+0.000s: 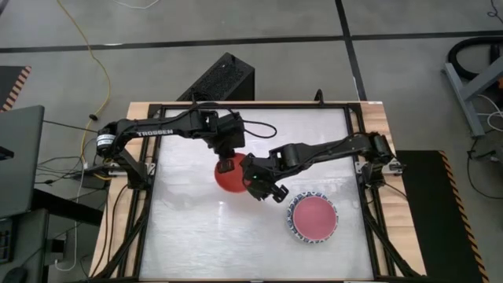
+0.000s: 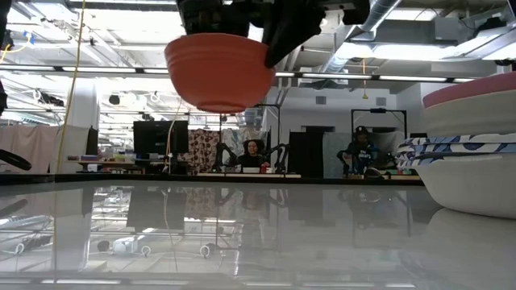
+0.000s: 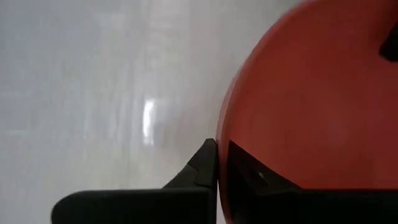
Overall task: Nest bowls inside each other by size order
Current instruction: Stack the orange bowl on top of the pink bowl
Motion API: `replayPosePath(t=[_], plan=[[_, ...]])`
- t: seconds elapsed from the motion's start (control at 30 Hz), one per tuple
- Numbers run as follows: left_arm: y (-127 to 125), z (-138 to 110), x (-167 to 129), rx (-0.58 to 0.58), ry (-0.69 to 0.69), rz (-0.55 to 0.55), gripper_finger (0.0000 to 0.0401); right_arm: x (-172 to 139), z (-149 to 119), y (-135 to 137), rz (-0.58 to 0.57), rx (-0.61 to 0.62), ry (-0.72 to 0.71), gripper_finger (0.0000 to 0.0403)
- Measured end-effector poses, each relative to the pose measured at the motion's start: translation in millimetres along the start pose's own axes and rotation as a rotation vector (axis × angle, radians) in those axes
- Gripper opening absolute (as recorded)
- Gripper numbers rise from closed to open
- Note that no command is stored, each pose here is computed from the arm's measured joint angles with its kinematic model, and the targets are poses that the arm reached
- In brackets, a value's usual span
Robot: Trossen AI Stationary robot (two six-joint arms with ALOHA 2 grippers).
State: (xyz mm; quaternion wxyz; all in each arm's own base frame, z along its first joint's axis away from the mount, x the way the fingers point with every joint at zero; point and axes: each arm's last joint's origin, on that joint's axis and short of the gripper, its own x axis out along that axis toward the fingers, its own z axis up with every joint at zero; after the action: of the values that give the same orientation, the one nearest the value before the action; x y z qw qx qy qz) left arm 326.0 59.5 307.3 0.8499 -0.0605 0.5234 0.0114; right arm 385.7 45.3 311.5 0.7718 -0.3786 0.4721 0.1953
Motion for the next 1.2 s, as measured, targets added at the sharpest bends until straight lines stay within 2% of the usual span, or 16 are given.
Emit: replayPosePath(t=[0.1,0.27,0.53,0.73,1.0,1.2], plan=[[0,3,0,0.002,-0.031,-0.004,0.0001,0,2,3,0.007,-0.009,0.005,0.0015],[-1,4,-1,0.054,-0.037,0.001,0.0028,-1,2,6,0.009,0.051,0.020,0.0012],[-4,-1,-7,0.143,-0.013,-0.076,0.0149,-1,4,7,0.004,0.201,0.018,0.0012],[-8,4,-36,0.211,0.018,-0.088,0.0228,-5,4,12,0.011,0.280,0.040,0.0011],[-11,20,-88,0.294,-0.096,-0.053,0.0244,-16,1,21,0.029,0.463,0.099,0.0011],[-8,24,-110,0.309,-0.135,0.012,0.0244,-59,3,44,0.032,0.594,0.080,0.0011]])
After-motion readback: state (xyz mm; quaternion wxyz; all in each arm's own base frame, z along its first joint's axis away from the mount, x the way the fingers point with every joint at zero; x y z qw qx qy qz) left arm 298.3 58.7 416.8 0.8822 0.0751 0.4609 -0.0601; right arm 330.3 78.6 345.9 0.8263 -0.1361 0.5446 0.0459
